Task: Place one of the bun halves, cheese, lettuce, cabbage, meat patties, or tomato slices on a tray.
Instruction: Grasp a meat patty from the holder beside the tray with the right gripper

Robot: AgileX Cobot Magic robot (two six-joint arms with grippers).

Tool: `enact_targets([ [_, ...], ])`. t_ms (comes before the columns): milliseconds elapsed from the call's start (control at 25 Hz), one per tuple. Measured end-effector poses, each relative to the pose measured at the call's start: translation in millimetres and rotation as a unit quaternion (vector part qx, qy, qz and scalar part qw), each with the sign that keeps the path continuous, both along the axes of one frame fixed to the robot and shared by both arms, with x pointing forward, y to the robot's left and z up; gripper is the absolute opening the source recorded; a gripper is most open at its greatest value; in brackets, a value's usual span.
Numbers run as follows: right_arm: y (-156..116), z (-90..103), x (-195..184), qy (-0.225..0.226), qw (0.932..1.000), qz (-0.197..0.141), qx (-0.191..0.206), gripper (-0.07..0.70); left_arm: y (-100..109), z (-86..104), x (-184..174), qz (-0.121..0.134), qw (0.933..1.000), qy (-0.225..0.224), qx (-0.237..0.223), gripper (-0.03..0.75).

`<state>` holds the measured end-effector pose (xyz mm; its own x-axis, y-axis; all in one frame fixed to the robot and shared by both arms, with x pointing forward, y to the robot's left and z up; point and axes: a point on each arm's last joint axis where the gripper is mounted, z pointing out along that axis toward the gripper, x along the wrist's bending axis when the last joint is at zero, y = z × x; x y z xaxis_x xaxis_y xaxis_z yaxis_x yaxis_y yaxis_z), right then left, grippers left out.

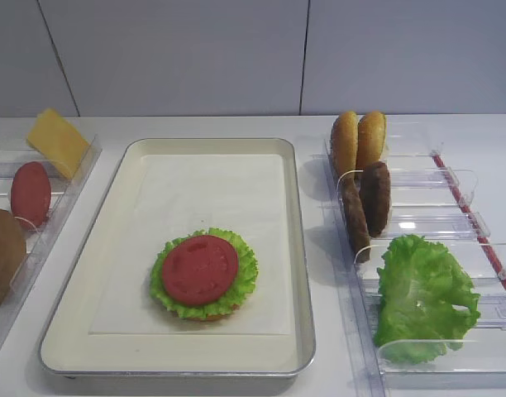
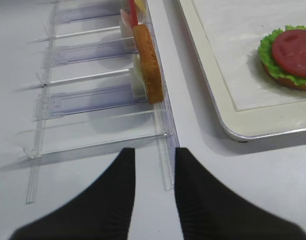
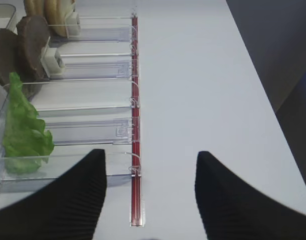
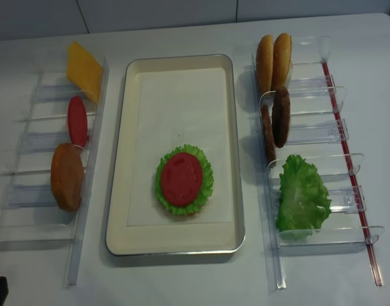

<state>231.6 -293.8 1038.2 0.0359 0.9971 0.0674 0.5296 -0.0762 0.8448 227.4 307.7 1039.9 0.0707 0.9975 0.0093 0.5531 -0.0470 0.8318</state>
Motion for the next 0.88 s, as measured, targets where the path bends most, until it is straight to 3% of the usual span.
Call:
enact_targets([
  [240, 5, 0.6, 1, 0.001, 0.9995, 0.017, 0.027, 0.388, 0, 0.0, 0, 0.000, 1.0000, 0.000, 0.000, 0.182],
  [400, 8, 6.0, 18, 0.048, 0.9974, 0.025, 0.049, 0.387, 0, 0.0, 0, 0.000, 1.0000, 0.000, 0.000, 0.182],
  [720, 7, 60.3, 68, 0.110, 0.9915, 0.027, 0.065, 0.387, 0, 0.0, 0, 0.000, 1.0000, 0.000, 0.000, 0.182],
  [880, 11, 81.9, 98, 0.136, 0.9859, 0.053, 0.082, 0.387, 0, 0.0, 0, 0.001, 1.0000, 0.000, 0.001, 0.182],
])
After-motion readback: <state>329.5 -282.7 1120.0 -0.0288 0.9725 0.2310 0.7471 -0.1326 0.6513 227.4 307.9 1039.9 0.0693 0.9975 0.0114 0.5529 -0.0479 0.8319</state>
